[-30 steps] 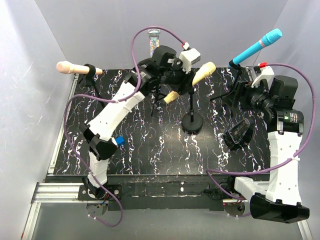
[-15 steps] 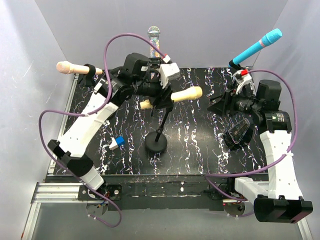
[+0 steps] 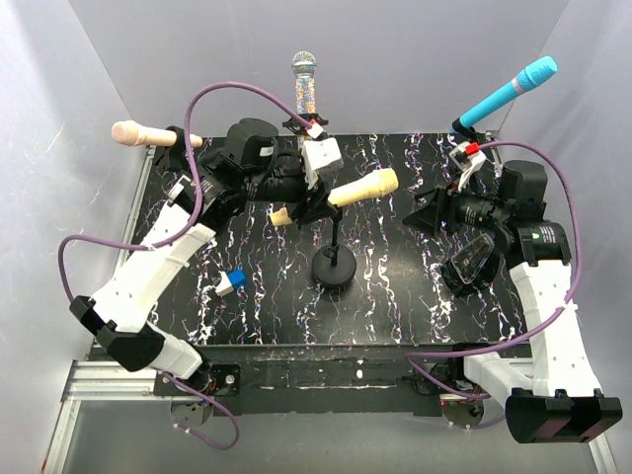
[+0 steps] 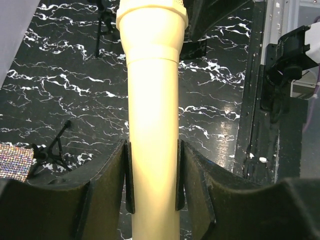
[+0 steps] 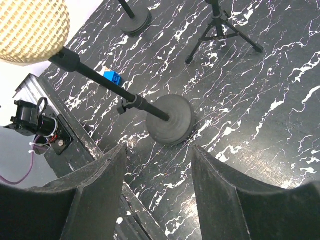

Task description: Remove the microphone from the stand

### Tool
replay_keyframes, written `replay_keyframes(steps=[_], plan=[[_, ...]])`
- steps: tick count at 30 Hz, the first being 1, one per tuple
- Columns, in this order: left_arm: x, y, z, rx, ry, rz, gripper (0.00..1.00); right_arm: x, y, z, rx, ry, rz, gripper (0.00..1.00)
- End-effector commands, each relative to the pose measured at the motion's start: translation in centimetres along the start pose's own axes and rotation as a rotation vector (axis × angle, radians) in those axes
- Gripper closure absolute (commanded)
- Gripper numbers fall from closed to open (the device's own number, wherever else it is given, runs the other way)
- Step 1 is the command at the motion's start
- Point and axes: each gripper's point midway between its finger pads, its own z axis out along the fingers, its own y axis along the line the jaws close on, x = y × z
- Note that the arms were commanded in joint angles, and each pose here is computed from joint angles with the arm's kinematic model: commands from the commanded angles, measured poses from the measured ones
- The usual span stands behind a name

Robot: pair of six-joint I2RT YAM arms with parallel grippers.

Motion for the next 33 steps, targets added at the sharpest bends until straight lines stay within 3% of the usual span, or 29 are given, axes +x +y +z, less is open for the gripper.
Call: replay_keyframes(steps=[1,11,13,16,18,24,27,33], plan=[[-3.7,0.1,-1.7,-0.031,-0.141,0.137,1.0,-0.6,0.4,0.0,-0.024,-0.027,-0.05,0.39],[-2.5,1.1,0.9,-0.024,-0.112,0.075,0.99,0.2,0.0,0.2,-0.027,0.007,-0.066,0.39],[-2.5,1.5,1.1,-0.035,-0.108,0.069,0.86,0.3,0.1,0.2,-0.032,0.009,-0.065,0.39],[-3.4,1.9,1.1,-0.048,-0.12,0.053,0.48,0.5,0.3,0.2,-0.041,0.012,-0.055,0.39],[-3.5,2.1,1.4,-0.043,-0.117,0.048,0.38,0.4,0.5,0.2,-0.047,0.012,-0.049,0.39],[-3.2,1.4,2.7,0.041,-0.076,-0.001,0.22,0.8,0.9,-0.3,-0.049,0.021,-0.048,0.37],[-1.9,1.0,3.9,0.069,0.017,-0.067,0.21,1.0,1.2,-0.4,-0.052,0.021,-0.046,0.37],[-0.5,1.4,4.5,0.049,0.09,-0.068,0.22,2.6,1.4,-0.4,-0.073,0.027,-0.048,0.36]])
